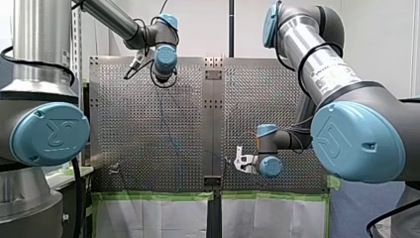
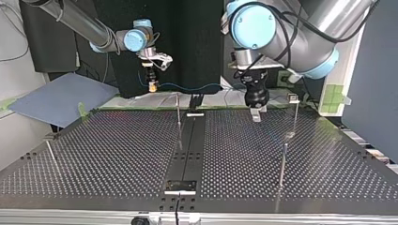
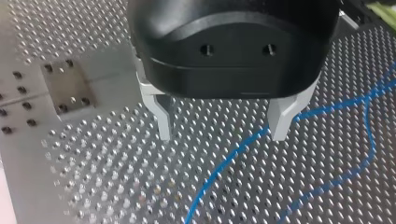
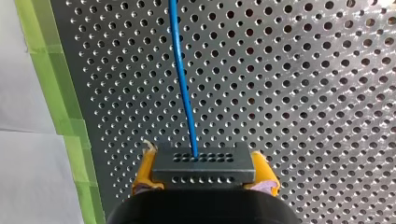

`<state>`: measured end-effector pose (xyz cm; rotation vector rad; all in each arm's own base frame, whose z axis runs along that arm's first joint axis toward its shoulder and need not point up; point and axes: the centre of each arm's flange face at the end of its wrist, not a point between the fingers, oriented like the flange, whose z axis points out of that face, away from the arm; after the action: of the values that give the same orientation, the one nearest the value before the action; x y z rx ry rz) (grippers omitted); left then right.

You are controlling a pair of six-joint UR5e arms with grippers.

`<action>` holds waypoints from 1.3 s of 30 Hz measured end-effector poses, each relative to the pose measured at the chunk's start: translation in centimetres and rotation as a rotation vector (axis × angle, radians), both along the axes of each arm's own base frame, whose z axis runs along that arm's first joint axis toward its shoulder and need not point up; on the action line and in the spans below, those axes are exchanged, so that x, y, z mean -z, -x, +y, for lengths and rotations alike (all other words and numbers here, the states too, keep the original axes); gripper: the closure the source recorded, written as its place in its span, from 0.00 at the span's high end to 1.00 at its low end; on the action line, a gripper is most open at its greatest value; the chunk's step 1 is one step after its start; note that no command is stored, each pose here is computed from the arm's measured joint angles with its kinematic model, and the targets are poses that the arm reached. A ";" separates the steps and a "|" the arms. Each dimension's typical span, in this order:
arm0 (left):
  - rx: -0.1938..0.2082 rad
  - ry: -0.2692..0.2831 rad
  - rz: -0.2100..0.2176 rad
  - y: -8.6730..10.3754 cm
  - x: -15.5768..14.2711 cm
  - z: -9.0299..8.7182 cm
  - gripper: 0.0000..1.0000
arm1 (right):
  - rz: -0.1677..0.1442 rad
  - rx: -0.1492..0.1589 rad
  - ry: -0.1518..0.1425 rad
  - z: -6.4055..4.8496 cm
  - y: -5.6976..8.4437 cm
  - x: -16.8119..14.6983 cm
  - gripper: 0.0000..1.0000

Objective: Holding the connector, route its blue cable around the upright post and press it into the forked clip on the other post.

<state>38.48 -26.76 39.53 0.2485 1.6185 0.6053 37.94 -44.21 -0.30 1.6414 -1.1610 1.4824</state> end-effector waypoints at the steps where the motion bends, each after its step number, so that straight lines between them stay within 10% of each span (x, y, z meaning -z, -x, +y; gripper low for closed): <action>1: -0.010 -0.008 0.000 0.0 0.0 0.1 0.99 | 0.000 0.000 0.000 0.0 0.0 0.0 0.00; 15: -0.139 -0.105 0.009 -0.7 0.4 1.3 0.99 | -0.002 -0.002 0.000 0.1 -0.1 0.0 0.00; 29: -0.049 -0.077 0.003 -1.6 0.4 0.3 0.99 | -0.001 -0.006 -0.001 0.2 -0.3 0.0 0.00; 39: -0.073 -0.069 -0.020 -2.5 -0.1 1.1 0.99 | -0.002 -0.006 0.000 0.3 -0.3 0.0 0.00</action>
<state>41.02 -25.71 39.62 0.2348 1.5949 0.7185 38.26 -43.95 -0.29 1.6450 -1.1583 1.4881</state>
